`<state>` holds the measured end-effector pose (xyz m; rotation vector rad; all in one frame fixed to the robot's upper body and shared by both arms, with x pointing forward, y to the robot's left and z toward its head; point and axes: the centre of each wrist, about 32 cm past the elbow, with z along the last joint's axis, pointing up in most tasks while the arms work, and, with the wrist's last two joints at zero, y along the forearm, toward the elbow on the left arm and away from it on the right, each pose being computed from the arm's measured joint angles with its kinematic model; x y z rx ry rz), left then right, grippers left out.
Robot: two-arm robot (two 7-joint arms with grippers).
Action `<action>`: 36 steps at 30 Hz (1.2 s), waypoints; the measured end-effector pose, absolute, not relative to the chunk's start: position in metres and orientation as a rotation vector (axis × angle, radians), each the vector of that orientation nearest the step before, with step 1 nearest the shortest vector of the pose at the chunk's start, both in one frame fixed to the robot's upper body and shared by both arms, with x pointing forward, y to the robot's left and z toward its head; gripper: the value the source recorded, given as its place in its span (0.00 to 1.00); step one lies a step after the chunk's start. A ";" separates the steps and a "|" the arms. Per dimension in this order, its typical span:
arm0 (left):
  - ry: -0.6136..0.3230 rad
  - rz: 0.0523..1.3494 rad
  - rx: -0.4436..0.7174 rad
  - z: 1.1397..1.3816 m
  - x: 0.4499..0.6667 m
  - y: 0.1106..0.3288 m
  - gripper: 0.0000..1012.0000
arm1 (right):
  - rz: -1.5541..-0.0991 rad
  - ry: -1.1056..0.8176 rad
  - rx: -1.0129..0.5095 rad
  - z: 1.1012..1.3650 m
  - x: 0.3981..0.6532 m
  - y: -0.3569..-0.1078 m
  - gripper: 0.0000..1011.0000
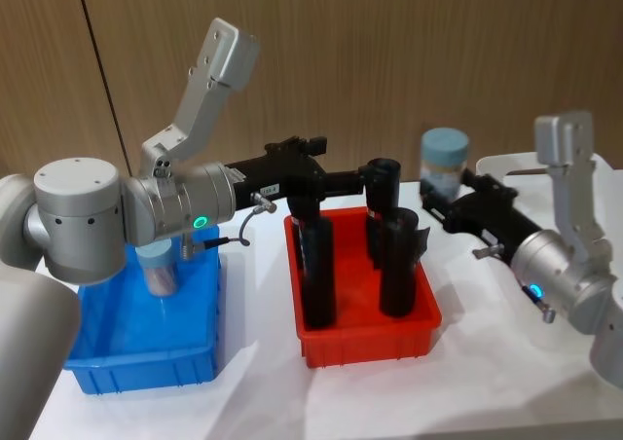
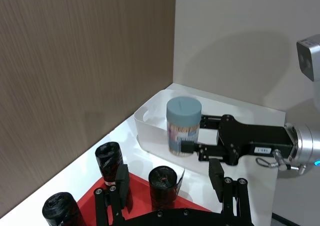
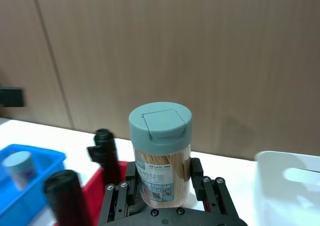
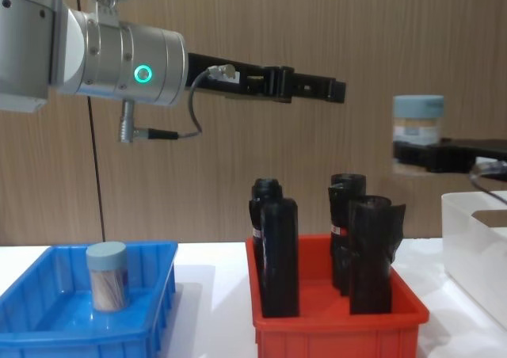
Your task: Pick the cotton swabs from the blue box and place them into the white box.
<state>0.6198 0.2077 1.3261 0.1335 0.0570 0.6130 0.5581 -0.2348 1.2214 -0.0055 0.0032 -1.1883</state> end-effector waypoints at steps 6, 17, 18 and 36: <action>0.057 0.613 0.134 1.326 0.620 0.208 0.99 | -1.245 -0.013 -0.016 1.222 0.560 -0.249 0.63; 0.057 0.613 0.133 1.326 0.620 0.208 0.99 | -1.374 -0.039 -0.054 1.222 0.560 -0.281 0.63; 0.057 0.613 0.133 1.326 0.620 0.208 0.99 | -1.383 -0.039 -0.058 1.222 0.560 -0.284 0.63; 0.057 0.613 0.133 1.326 0.620 0.208 0.99 | -1.489 0.041 -0.153 1.209 0.564 -0.319 0.63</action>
